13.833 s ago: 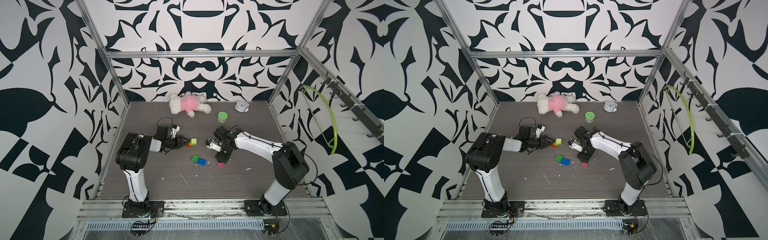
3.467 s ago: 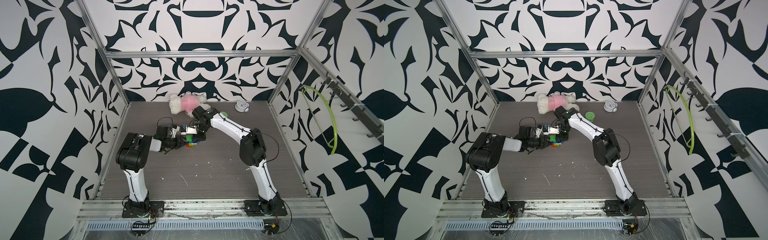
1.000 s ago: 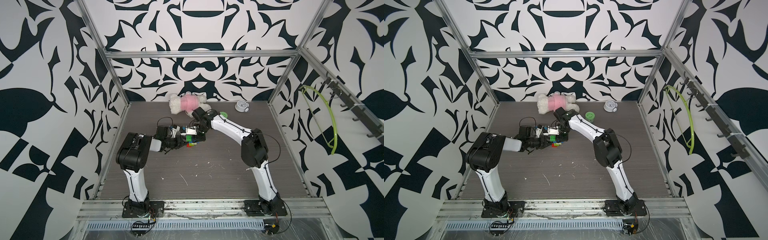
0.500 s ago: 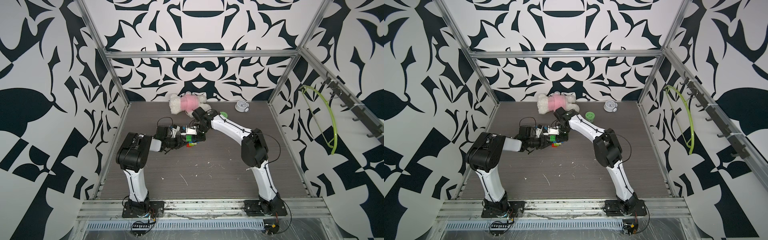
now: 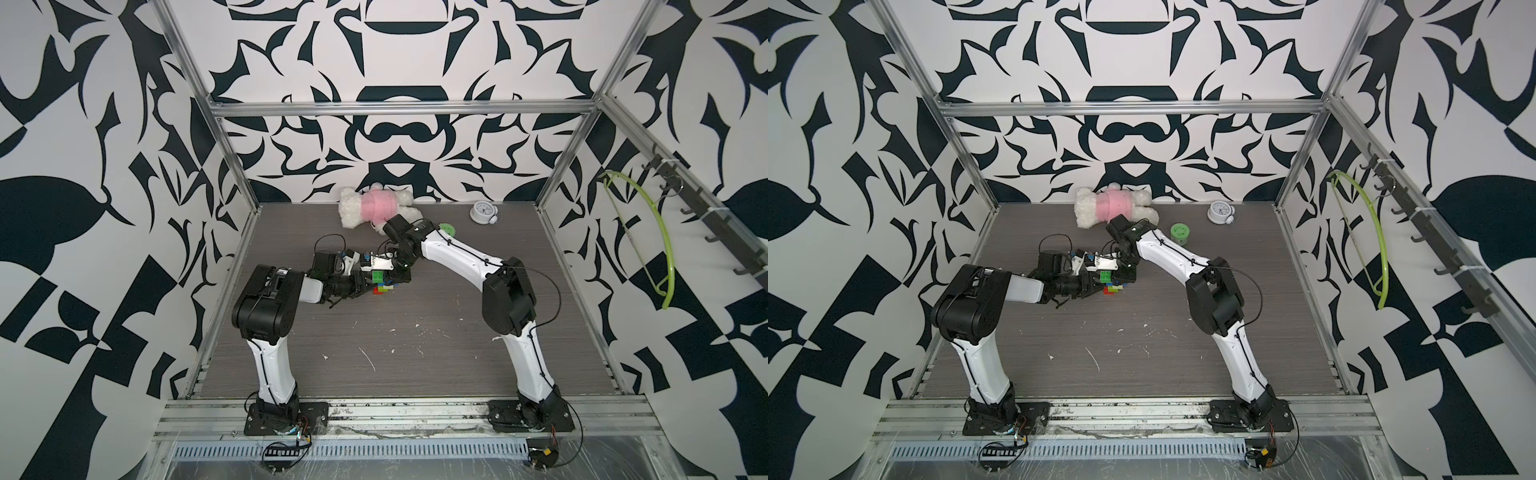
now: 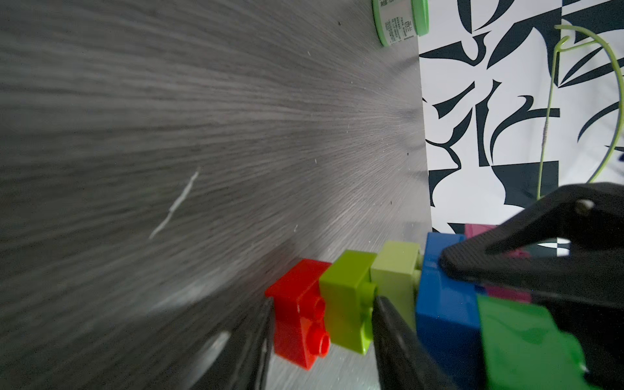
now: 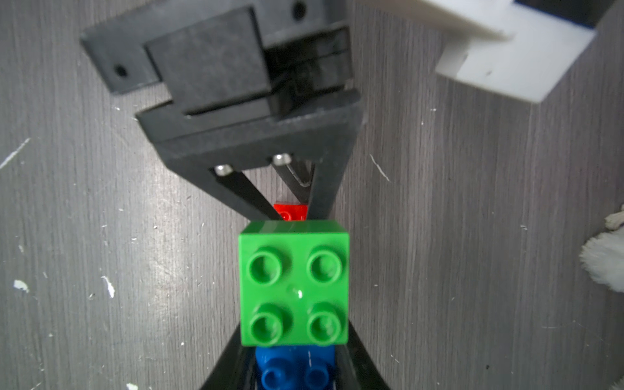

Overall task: Assemble the letter y with lego
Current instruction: Assemble the lego brick with the lego brick.

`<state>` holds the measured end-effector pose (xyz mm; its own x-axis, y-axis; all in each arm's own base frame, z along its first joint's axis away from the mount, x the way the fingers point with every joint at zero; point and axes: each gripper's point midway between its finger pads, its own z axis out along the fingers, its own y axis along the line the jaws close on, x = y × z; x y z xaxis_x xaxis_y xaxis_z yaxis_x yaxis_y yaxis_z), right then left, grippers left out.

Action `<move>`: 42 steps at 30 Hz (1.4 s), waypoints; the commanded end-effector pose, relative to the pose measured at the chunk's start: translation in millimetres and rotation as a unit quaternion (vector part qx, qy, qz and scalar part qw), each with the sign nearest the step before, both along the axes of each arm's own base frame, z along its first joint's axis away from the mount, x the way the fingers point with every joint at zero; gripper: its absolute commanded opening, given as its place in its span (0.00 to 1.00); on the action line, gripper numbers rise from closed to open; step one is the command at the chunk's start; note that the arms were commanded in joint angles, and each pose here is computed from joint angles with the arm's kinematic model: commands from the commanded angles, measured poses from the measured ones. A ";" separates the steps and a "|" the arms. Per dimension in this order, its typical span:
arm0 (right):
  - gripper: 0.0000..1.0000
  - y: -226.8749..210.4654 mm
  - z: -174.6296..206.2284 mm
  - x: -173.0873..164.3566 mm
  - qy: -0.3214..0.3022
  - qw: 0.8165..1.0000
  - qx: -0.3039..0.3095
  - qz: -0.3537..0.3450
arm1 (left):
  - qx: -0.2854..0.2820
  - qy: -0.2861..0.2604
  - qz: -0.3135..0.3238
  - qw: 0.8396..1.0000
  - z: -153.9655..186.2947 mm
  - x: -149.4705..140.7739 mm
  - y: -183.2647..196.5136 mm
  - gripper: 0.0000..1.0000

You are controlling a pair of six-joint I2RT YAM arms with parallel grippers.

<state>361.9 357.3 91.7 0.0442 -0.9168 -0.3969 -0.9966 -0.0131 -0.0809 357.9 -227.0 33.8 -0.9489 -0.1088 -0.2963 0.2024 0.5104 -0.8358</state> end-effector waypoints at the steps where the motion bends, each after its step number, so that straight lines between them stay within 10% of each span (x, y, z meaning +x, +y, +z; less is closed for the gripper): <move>1: 0.21 -15.5 0.0 -6.5 -0.003 0.999 -0.033 -0.005 | 0.119 0.157 0.044 0.979 -88.2 -50.2 34.1 0.51; 42: 0.20 -17.5 -23.3 -19.5 0.068 0.997 -0.034 -0.010 | 0.119 0.158 0.044 0.979 -89.0 -50.7 34.1 0.51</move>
